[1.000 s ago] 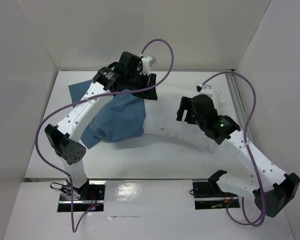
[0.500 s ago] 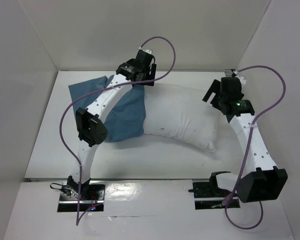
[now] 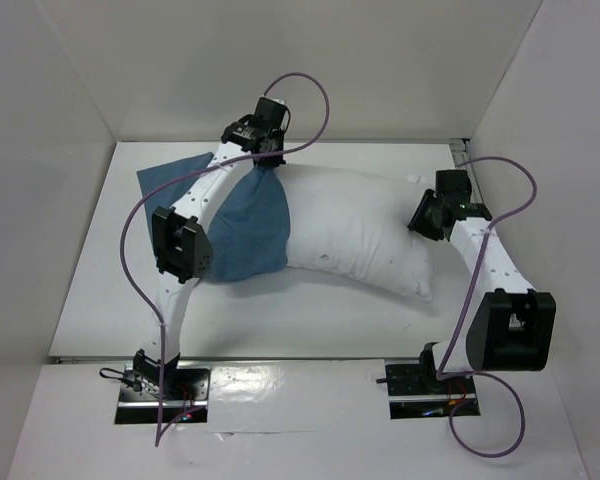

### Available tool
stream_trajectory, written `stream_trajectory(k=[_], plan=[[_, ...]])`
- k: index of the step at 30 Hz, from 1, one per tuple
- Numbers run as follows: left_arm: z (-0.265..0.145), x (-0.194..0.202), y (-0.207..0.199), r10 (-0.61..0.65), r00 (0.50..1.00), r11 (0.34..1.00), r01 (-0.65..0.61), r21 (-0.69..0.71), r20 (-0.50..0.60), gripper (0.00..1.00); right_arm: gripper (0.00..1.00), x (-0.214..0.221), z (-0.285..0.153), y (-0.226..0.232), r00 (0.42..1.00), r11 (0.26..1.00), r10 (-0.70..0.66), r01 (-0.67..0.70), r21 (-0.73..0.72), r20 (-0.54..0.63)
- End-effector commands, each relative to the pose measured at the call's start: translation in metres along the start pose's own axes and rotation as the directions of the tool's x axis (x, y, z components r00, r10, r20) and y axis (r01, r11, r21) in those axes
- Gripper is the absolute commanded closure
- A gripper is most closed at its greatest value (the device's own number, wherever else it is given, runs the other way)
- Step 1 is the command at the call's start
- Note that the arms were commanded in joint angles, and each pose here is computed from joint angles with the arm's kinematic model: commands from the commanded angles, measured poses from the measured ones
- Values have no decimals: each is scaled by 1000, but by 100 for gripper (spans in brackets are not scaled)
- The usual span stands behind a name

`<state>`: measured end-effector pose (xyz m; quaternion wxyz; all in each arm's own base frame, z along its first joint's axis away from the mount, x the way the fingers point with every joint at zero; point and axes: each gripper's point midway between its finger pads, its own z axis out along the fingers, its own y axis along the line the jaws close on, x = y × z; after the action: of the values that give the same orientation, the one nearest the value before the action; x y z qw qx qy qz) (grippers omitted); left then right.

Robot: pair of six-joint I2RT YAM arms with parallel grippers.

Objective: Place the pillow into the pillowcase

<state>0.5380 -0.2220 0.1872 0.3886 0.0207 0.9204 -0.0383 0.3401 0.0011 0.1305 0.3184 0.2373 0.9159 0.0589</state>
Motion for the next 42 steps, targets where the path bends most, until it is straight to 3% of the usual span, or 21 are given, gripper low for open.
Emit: stream_trajectory(k=[1,2,5,10,13,14,19,20,21,23,24,28,32,35,40,42], plan=[[-61,-52,-32,-87,987,980,60,192,135,100,73,-4,1,41,998,989,-51,55,-135,36],[-69,-55,-36,-99,986,972,67,224,136,100,100,-4,-3,45,997,988,-62,68,-137,50],[-102,-52,-83,-113,988,891,54,451,103,100,100,-5,-16,71,982,976,-125,148,-163,141],[-154,-20,-165,-29,998,762,-12,648,54,100,100,-2,-44,124,958,914,-157,233,-332,238],[-189,-27,-189,-57,997,664,-4,748,56,100,100,-22,-85,161,927,872,-123,272,-407,355],[-212,-35,-196,-67,996,601,-7,799,59,100,100,-27,-105,170,913,855,-109,288,-433,392],[-295,-49,-217,-101,984,487,-78,870,145,100,100,-71,-198,190,836,793,17,322,-517,548],[-303,-44,-222,-102,983,489,-85,868,153,100,100,-70,-204,187,831,798,24,319,-511,555],[-303,-25,-232,-90,986,530,-73,845,142,100,100,-73,-217,179,818,801,45,314,-510,574],[-273,-5,-235,-75,988,617,-58,785,132,100,100,-72,-212,162,812,841,69,265,-472,580],[-266,0,-235,-78,991,631,-37,775,110,100,100,-67,-211,152,814,853,64,256,-455,577],[-195,28,-244,-27,999,704,-12,710,43,100,100,-22,-152,124,890,901,-30,221,-373,456],[-157,46,-263,32,999,700,-19,714,-5,99,100,23,-100,97,945,935,-55,162,-315,322],[-171,41,-270,59,998,654,-46,755,10,85,100,29,-84,89,957,945,-33,125,-304,289],[-208,11,-234,71,984,713,-165,682,164,10,100,14,-73,90,962,950,-8,92,-298,274],[-222,1,-216,69,975,747,-191,637,211,1,100,7,-66,96,967,947,-5,86,-310,253]])
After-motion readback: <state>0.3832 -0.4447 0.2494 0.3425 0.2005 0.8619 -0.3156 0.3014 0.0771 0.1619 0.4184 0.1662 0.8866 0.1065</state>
